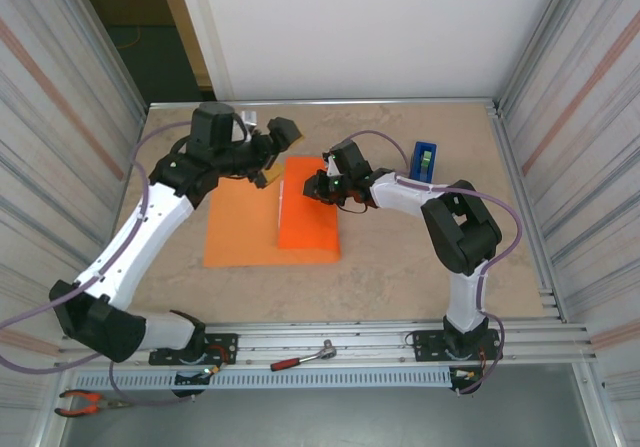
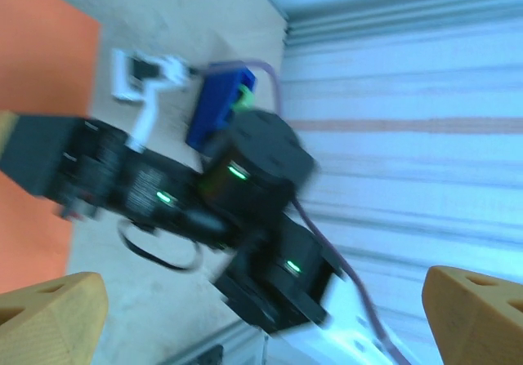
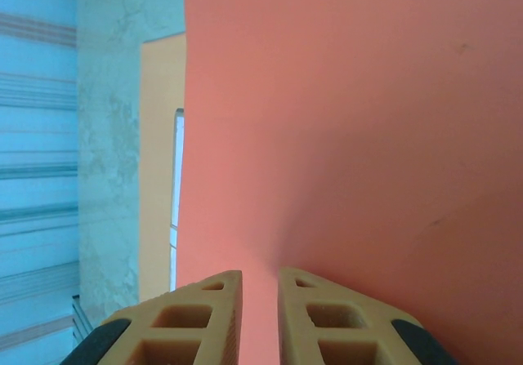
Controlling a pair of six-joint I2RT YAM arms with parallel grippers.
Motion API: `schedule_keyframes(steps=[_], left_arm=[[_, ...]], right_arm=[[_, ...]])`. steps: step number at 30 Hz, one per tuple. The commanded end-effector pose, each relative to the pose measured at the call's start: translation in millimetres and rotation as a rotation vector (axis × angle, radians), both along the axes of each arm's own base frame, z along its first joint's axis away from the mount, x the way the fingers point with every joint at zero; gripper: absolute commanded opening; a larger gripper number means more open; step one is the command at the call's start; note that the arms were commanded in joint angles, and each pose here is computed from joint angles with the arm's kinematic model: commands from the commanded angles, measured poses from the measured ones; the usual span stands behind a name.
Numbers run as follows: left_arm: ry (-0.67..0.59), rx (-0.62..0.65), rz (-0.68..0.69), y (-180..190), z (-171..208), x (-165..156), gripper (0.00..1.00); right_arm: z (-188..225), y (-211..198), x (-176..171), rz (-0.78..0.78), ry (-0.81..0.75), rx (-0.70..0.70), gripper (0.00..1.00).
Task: Wrap the gift box in paper
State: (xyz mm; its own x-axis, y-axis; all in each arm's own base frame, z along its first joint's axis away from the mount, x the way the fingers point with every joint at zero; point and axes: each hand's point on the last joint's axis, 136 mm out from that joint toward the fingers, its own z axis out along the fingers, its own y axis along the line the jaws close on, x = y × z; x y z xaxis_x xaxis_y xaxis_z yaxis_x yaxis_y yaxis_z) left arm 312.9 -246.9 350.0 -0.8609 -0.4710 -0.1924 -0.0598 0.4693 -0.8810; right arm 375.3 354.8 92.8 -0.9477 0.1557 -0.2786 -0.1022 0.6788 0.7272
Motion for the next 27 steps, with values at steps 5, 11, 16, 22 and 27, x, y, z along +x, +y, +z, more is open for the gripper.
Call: schedule_keyframes(steps=[5, 11, 16, 22, 27], left_arm=[[-0.109, -0.017, 0.071, 0, 85, -19, 0.99], [-0.162, -0.033, 0.074, 0, 97, -14, 0.99], [-0.131, -0.091, 0.057, -4, 98, -2, 0.99], [-0.124, -0.135, 0.073, 1, 97, 3, 0.99], [-0.16, -0.184, 0.092, 10, 102, 6, 0.99]], right_arm=[[-57, -15, -40, 0.026, 0.208, -0.121, 0.18], [-61, -12, -41, 0.034, 0.219, -0.126, 0.17], [-65, -10, -42, 0.041, 0.228, -0.129, 0.16], [-71, -8, -45, 0.051, 0.238, -0.133, 0.16], [-72, -8, -44, 0.055, 0.238, -0.133, 0.15]])
